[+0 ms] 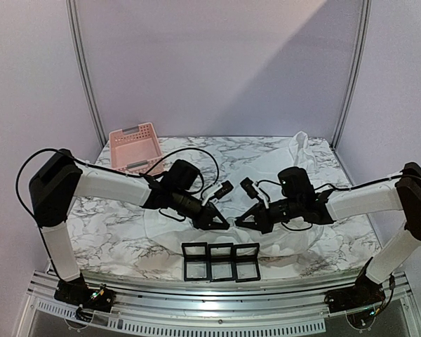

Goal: Remove the brooch from the garment
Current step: Pass from the right arm to the left

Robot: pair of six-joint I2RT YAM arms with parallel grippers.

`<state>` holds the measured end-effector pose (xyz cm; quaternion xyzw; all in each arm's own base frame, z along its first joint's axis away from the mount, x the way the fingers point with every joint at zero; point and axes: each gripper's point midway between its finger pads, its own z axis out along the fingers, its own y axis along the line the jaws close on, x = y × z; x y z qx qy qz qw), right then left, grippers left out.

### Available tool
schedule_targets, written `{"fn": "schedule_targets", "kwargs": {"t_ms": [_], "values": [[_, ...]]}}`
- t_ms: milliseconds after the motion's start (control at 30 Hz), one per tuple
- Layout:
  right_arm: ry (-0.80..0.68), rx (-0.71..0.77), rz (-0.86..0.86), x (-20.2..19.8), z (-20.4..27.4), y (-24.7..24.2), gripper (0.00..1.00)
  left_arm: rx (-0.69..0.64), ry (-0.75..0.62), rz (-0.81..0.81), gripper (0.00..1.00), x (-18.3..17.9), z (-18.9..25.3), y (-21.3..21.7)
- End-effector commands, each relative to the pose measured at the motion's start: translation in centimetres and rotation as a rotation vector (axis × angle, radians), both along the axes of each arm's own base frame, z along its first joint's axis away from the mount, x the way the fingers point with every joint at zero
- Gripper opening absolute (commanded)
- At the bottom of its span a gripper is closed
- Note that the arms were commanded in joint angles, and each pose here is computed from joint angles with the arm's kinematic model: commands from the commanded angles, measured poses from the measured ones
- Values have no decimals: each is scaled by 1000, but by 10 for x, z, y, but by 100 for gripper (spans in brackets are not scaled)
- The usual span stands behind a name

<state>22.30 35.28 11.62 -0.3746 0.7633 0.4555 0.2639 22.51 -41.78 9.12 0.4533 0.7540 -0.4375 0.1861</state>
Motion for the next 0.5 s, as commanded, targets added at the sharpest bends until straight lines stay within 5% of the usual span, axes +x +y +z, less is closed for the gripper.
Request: {"fn": "schedule_targets", "kwargs": {"t_ms": [0, 167, 467], "values": [[11, 24, 50, -5, 6, 9, 0, 9, -2, -20, 18, -3, -3, -4], [19, 20, 60, -6, 3, 10, 0, -3, -7, -24, 19, -4, 0, -5], [20, 13, 49, -4, 1, 9, 0, -16, -3, -44, 4, -8, 3, -6]]}}
